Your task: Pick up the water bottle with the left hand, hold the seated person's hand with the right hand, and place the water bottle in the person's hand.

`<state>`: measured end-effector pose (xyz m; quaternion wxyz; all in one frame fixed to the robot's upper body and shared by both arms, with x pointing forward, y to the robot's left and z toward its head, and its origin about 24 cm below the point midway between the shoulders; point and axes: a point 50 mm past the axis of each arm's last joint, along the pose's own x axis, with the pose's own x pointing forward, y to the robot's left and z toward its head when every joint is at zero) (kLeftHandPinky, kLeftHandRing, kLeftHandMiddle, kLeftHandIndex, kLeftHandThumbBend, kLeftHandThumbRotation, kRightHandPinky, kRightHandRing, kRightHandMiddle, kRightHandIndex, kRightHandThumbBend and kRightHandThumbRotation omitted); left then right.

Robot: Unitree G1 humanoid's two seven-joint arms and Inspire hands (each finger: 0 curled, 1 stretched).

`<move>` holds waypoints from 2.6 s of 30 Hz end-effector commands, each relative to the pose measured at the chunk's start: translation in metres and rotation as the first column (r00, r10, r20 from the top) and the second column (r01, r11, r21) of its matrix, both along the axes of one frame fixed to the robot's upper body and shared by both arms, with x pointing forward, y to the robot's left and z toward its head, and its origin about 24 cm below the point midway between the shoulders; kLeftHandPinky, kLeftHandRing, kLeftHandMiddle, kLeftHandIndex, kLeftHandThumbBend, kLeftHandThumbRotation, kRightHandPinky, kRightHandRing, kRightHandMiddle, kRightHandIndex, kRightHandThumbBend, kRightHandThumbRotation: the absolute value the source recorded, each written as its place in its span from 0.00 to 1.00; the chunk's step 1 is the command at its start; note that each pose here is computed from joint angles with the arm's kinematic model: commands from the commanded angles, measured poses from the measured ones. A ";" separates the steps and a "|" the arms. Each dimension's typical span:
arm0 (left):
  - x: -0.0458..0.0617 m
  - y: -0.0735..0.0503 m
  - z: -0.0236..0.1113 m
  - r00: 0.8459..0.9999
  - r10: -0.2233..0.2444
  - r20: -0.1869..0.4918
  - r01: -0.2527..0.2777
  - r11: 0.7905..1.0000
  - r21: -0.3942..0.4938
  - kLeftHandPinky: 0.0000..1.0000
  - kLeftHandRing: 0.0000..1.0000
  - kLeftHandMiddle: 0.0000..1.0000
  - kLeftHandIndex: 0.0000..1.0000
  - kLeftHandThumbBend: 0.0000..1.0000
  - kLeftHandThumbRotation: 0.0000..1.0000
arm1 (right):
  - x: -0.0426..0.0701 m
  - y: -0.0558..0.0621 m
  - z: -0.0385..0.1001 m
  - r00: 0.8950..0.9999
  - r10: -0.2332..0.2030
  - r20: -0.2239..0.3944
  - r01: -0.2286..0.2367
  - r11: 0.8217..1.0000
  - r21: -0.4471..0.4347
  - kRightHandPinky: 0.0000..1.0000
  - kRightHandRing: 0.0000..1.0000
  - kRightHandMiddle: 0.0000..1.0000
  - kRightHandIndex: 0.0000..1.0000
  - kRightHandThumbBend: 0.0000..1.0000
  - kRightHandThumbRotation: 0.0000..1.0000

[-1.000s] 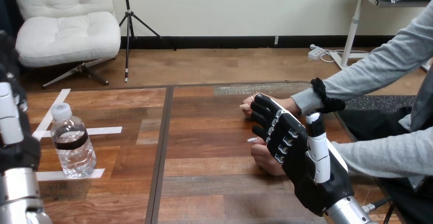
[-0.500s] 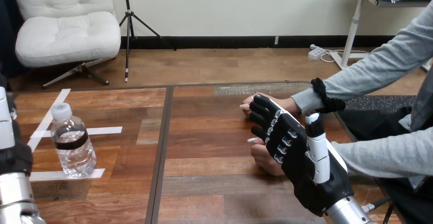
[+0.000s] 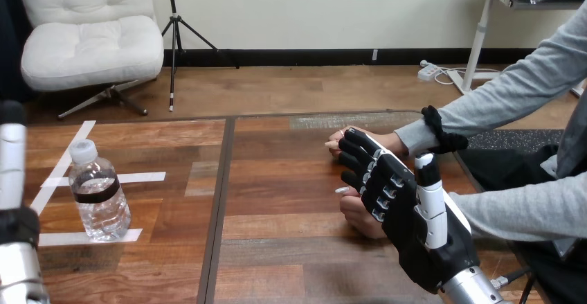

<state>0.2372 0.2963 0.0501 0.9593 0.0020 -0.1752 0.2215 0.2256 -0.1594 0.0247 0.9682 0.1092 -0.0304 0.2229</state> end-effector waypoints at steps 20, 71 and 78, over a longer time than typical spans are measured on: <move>0.004 -0.003 0.009 0.997 0.031 -0.069 -0.023 0.993 0.112 1.00 1.00 1.00 1.00 0.97 0.08 | 0.008 0.005 0.021 0.995 0.020 0.101 -0.021 1.000 0.008 1.00 0.97 0.94 0.92 0.86 1.00; 0.015 -0.004 -0.013 0.926 -0.018 -0.376 0.116 0.964 0.237 1.00 1.00 1.00 1.00 1.00 0.00 | 0.009 0.004 0.021 0.994 0.020 0.108 -0.021 1.000 0.008 1.00 0.96 0.93 0.91 0.86 1.00; 0.018 -0.003 -0.017 0.900 0.006 -0.436 0.125 0.954 0.272 1.00 1.00 1.00 1.00 1.00 0.00 | 0.009 0.005 0.021 0.994 0.022 0.105 -0.023 1.000 0.012 1.00 0.96 0.93 0.91 0.85 1.00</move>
